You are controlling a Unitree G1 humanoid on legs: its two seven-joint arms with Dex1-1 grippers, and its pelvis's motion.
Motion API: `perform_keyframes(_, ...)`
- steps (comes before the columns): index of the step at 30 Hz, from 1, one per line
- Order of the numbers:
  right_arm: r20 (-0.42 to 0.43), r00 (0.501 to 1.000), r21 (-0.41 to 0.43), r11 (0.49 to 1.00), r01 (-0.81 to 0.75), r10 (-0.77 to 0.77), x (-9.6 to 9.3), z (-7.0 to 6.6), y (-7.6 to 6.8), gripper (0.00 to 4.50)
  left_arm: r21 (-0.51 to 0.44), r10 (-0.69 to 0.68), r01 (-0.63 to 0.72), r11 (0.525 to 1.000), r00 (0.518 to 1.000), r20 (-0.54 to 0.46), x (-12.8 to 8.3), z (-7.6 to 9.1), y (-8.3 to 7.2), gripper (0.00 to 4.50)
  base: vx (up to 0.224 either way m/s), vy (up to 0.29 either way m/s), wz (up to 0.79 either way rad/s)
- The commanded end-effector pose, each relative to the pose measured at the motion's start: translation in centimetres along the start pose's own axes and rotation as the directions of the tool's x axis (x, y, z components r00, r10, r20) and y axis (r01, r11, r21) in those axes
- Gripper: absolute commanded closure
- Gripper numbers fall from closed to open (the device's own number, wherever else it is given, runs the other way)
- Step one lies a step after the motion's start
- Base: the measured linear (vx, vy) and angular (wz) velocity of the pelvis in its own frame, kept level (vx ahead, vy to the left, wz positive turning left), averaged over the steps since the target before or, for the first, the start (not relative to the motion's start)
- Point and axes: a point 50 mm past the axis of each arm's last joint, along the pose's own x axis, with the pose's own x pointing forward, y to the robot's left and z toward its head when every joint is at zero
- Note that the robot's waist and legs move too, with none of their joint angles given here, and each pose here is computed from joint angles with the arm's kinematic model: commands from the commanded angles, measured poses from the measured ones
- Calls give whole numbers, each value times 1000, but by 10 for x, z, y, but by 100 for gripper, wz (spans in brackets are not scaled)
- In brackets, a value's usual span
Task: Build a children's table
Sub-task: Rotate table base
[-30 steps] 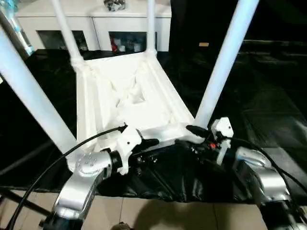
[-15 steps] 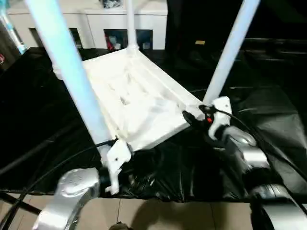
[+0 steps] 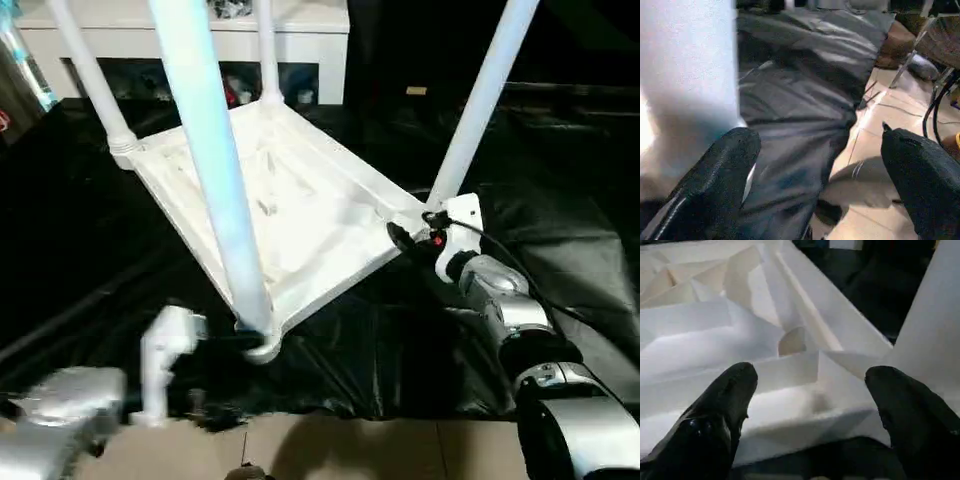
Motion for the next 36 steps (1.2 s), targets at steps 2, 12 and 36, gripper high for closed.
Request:
perform_keyframes(2, 25, 999, -24, 999, -26, 26, -9, -1, -3, 43, -26, 67, -68, 997, 997, -36, -27, -1, 12, 4, 0, 0, 0)
perform_keyframes(12, 20, 999, -51, 998, -26, 27, -30, -12, -6, 43, 26, 134, -136, 990, 987, 93, -29, 22, 36, 4, 0, 0, 0)
perform_keyframes(36, -53, 998, -73, 997, -32, 28, 11, -16, 34, 43, 135, -292, 262, 956, 907, 305, 136, 80, -2, 4, 0, 0, 0)
